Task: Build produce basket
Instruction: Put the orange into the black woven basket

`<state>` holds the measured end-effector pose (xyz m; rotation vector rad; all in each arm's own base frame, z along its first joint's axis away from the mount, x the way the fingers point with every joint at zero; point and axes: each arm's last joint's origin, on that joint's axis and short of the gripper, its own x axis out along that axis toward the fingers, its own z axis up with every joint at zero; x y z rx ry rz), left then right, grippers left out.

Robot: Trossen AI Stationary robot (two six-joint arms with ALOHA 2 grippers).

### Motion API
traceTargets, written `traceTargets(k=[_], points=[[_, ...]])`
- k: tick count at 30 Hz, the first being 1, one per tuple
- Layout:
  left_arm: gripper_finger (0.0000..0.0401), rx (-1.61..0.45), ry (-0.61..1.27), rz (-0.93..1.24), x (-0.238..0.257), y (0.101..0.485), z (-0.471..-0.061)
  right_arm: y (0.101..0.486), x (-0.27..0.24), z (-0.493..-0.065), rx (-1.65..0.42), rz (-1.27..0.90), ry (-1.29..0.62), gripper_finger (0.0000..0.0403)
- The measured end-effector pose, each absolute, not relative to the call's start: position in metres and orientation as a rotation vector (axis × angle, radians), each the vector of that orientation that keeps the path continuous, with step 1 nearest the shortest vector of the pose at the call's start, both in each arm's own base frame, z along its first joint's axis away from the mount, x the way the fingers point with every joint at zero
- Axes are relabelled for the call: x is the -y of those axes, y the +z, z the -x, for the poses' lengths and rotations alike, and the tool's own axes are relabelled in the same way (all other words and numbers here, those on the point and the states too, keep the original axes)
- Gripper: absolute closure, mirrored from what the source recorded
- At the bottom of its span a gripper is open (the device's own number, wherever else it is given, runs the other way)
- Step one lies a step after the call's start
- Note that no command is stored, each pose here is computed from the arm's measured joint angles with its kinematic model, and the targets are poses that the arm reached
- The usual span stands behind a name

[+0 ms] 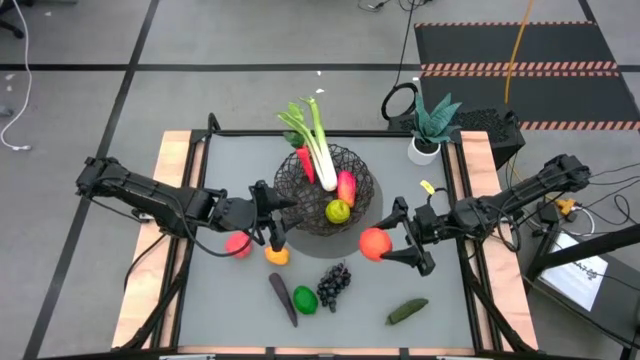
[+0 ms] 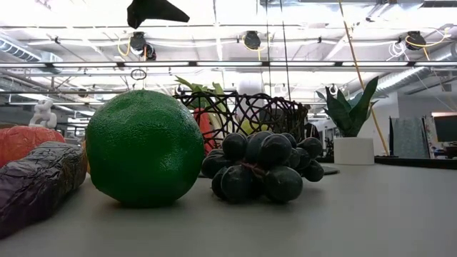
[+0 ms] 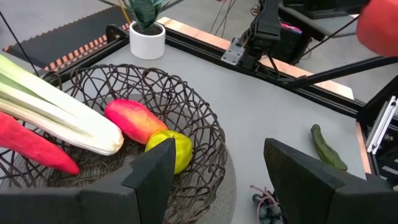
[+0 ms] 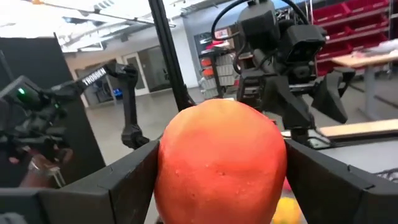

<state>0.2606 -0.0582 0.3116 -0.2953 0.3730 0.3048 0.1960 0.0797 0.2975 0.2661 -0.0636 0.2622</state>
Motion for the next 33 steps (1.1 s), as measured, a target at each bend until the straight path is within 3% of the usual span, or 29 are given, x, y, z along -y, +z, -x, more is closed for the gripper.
traceTargets(k=[18, 28, 33], points=[[0.0157, -0.388, 0.277, 0.330, 0.071, 0.307, -0.261, 0.297, -0.080, -0.196, 0.105, 0.119, 0.248, 0.0090], [0.0157, -0.390, 0.264, 0.357, 0.079, 0.301, -0.269, 0.297, -0.080, -0.196, 0.111, 0.150, 0.245, 0.0090], [0.0157, -0.396, 0.264, 0.373, 0.080, 0.299, -0.269, 0.298, -0.078, -0.197, 0.113, 0.062, 0.239, 0.0090]])
